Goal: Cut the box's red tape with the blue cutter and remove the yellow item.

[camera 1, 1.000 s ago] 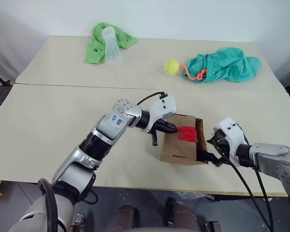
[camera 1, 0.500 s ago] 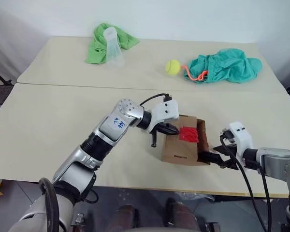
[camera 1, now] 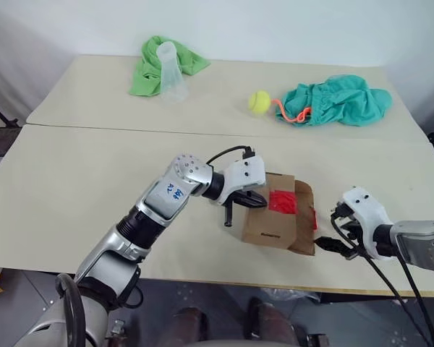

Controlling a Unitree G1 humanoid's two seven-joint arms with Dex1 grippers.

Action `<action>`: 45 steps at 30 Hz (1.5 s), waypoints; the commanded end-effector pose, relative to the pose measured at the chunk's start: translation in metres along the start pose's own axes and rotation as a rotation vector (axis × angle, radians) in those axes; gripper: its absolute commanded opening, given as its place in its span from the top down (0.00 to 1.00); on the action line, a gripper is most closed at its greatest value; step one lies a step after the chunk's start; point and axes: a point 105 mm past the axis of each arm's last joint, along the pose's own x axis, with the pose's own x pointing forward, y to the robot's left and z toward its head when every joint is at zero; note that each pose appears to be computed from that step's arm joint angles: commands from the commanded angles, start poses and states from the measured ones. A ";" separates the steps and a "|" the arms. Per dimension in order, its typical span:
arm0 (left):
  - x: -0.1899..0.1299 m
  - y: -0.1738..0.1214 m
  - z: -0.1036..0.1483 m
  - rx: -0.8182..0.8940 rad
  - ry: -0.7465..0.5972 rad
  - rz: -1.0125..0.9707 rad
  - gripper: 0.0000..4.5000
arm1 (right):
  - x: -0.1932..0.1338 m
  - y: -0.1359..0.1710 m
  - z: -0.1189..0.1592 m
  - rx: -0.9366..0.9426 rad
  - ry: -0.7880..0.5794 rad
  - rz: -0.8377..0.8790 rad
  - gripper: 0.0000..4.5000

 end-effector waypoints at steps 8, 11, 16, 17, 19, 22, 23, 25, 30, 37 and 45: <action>0.008 -0.008 -0.030 -0.088 0.095 -0.023 1.00 | -0.016 0.003 0.023 0.079 -0.137 0.099 0.01; 0.007 -0.008 -0.032 -0.093 0.095 -0.021 1.00 | -0.023 -0.002 0.032 0.193 -0.232 0.170 0.01; 0.005 -0.010 -0.032 -0.103 0.092 -0.019 1.00 | -0.013 0.004 0.023 0.311 -0.238 0.266 0.01; 0.004 -0.010 -0.032 -0.105 0.092 -0.018 1.00 | -0.009 0.006 0.019 0.322 -0.223 0.272 0.01; 0.003 -0.012 -0.033 -0.110 0.094 -0.019 1.00 | 0.001 0.011 0.012 0.351 -0.198 0.306 0.01; 0.001 -0.015 -0.034 -0.119 0.099 -0.020 1.00 | 0.011 0.019 0.010 0.394 -0.200 0.370 0.01; 0.000 -0.015 -0.035 -0.121 0.101 -0.020 1.00 | 0.013 0.022 0.011 0.409 -0.208 0.395 0.01; -0.001 -0.017 -0.035 -0.130 0.104 -0.021 1.00 | 0.018 0.027 0.018 0.442 -0.243 0.454 0.01; -0.004 -0.022 -0.037 -0.141 0.112 -0.024 1.00 | 0.023 0.041 0.031 0.453 -0.281 0.547 0.01; -0.006 -0.019 -0.035 -0.141 0.118 -0.012 1.00 | 0.028 0.044 0.044 0.442 -0.297 0.563 0.38; -0.008 -0.015 -0.037 -0.146 0.119 0.009 1.00 | 0.012 0.014 0.054 0.445 -0.361 0.380 0.98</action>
